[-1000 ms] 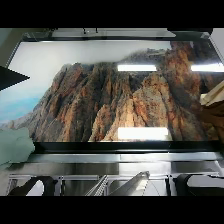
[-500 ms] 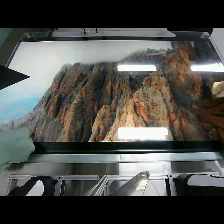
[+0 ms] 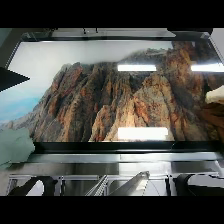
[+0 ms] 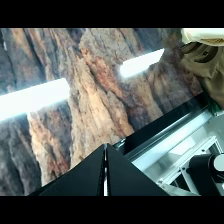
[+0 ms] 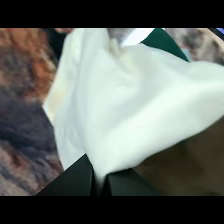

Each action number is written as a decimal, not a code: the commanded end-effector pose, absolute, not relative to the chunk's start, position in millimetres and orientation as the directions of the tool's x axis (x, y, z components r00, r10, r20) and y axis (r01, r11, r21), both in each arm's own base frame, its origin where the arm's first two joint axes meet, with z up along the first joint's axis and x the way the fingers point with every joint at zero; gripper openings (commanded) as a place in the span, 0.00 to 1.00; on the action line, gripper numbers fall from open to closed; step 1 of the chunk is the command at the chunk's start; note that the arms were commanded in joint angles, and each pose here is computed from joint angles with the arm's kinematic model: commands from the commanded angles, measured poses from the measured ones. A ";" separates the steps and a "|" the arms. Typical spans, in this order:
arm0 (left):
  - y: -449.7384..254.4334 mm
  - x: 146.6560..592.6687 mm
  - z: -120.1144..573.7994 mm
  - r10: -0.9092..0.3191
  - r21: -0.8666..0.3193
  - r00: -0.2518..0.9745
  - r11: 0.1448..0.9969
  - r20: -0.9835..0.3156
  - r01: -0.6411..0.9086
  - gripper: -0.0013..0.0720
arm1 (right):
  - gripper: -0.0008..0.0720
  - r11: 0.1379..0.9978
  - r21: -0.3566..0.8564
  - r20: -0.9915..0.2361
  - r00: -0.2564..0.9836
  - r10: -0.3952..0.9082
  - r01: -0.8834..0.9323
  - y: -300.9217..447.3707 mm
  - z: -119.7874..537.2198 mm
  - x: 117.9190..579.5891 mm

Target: Fold the shirts.

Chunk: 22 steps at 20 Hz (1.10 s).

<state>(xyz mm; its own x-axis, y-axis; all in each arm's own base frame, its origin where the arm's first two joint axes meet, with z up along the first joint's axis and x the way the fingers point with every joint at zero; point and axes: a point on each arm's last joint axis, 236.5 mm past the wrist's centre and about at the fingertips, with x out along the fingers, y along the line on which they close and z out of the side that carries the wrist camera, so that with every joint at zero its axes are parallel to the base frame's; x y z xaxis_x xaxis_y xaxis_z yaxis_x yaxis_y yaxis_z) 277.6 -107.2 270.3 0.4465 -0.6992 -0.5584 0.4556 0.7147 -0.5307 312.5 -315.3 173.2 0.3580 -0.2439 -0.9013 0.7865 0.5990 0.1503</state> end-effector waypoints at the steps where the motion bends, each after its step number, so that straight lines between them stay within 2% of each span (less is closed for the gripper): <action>1: -107.7 274.5 268.8 -0.702 -0.533 0.435 0.712 -0.565 0.457 0.04 | 0.03 0.458 -0.124 -0.943 0.040 -0.331 0.880 -330.7 149.3 231.3; 4: -108.1 273.0 268.2 -0.703 -0.534 0.428 0.710 -0.568 0.459 0.04 | 0.03 0.414 -0.164 -0.955 -0.039 -0.294 0.895 -322.2 130.7 195.9; 6: -108.9 269.0 266.2 -0.707 -0.537 0.411 0.706 -0.576 0.461 0.04 | 0.04 0.345 -0.201 -0.954 -0.103 -0.282 0.917 -320.4 120.4 166.9; 9: -109.5 265.9 264.7 -0.709 -0.540 0.397 0.703 -0.582 0.463 0.04 | 0.04 0.293 -0.206 -0.961 -0.136 -0.242 0.934 -317.3 107.5 139.3; 10: -109.5 265.6 264.5 -0.709 -0.540 0.396 0.703 -0.583 0.463 0.04 | 0.05 0.280 -0.206 -0.963 -0.143 -0.229 0.938 -317.0 103.7 133.2; 11: -109.5 265.6 264.5 -0.710 -0.540 0.396 0.702 -0.583 0.463 0.04 | 0.13 0.269 -0.197 -0.967 -0.141 -0.213 0.943 -316.4 100.0 130.4; 13: -109.5 265.6 264.5 -0.710 -0.540 0.396 0.702 -0.583 0.463 0.04 | 1.00 0.243 -0.194 -0.968 -0.146 -0.203 0.950 -316.7 97.0 126.4; 17: -109.5 266.0 264.6 -0.709 -0.540 0.397 0.703 -0.582 0.463 0.04 | 0.98 0.251 -0.193 -0.969 -0.143 -0.203 0.949 -316.2 97.3 127.3; 19: -109.3 266.4 264.7 -0.709 -0.540 0.399 0.703 -0.582 0.463 0.04 | 0.98 0.275 -0.147 -0.977 -0.096 -0.192 0.950 -312.0 95.1 141.7; 20: -109.2 267.4 265.2 -0.708 -0.539 0.403 0.704 -0.579 0.462 0.04 | 0.89 0.302 -0.105 -0.983 -0.053 -0.175 0.948 -305.3 93.6 156.0; 22: -108.6 270.6 266.8 -0.706 -0.537 0.417 0.707 -0.573 0.460 0.04 | 0.11 0.370 -0.002 -0.991 0.047 -0.124 0.929 -285.0 91.5 192.4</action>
